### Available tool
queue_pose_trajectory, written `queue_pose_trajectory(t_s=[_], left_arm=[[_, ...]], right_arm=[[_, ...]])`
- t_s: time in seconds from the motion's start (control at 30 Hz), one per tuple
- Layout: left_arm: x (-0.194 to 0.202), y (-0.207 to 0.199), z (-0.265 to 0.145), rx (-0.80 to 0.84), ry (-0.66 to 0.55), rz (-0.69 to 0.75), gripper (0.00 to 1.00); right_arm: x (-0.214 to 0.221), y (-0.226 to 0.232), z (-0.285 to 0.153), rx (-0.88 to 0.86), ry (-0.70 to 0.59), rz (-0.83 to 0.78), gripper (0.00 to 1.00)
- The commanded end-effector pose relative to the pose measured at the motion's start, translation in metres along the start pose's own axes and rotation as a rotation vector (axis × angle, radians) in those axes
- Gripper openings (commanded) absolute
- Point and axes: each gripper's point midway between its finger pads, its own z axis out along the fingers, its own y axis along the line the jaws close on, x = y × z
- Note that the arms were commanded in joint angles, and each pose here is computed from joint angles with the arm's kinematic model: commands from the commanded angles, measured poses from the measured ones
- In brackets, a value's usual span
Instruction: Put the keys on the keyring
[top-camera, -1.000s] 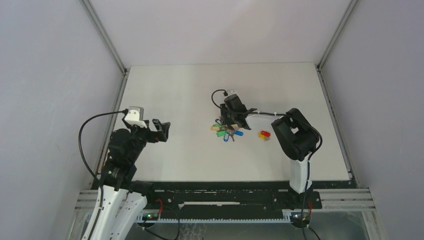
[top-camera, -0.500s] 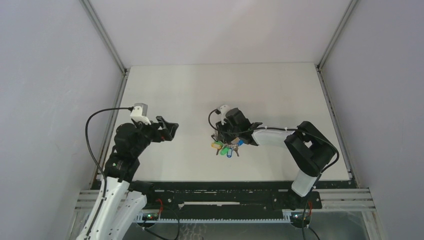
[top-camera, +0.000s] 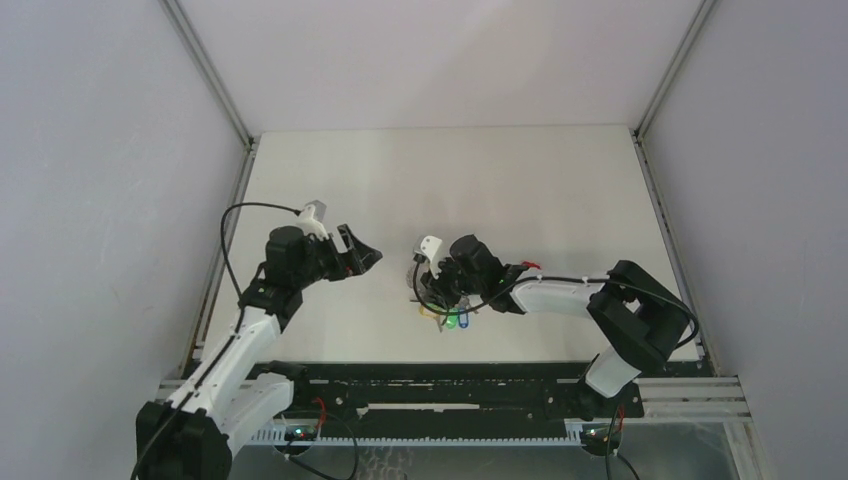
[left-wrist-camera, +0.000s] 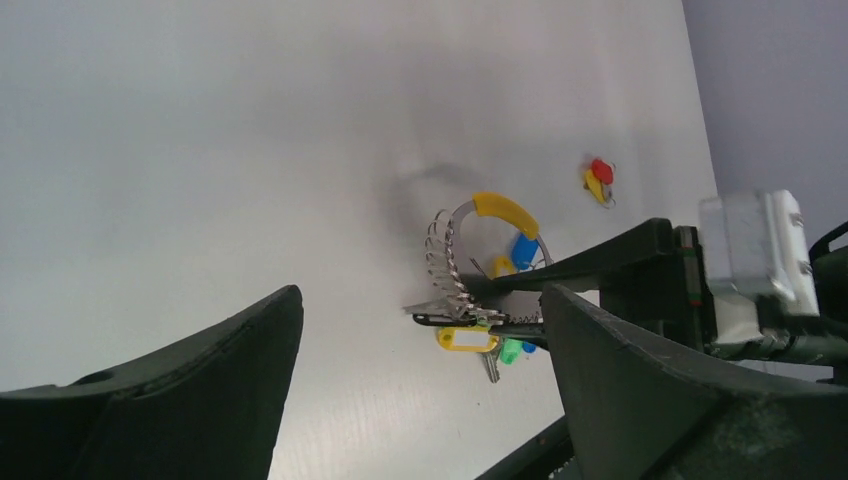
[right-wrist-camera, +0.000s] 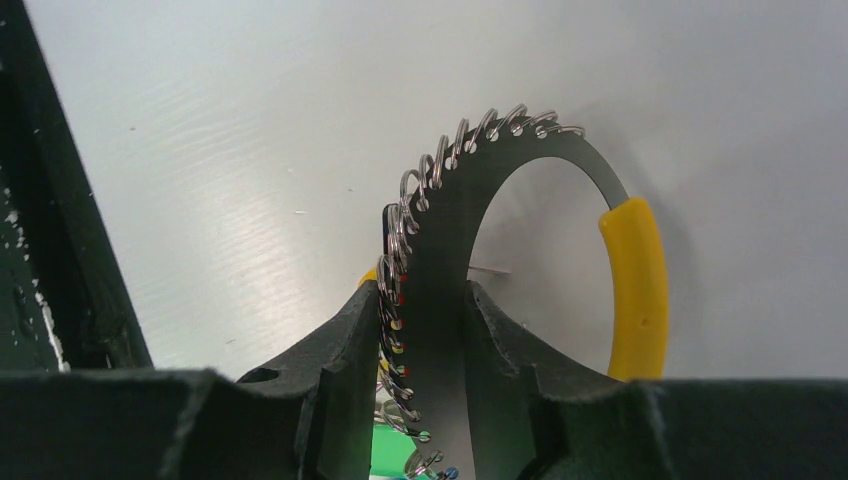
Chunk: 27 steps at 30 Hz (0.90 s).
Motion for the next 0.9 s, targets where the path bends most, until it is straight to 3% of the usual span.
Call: queue_pose_trajectory(t_s=[0.0,0.57,0.87], left_arm=[[0.007,-0.019,0.016,0.119,0.036,-0.046,0.92],[0.039,-0.033,0.050,0.240,0.176,-0.161,0.79],[0.043,-0.037,0.052,0.272,0.132,-0.260,0.77]], right_arm=[[-0.038,0.017,-0.006,-0.057,-0.136,-0.145,0.25],[-0.059,0.031,-0.019,-0.039,-0.205,-0.230,0.25],[-0.068,0.022,-0.020,0.033,-0.245,-0.203,0.25]])
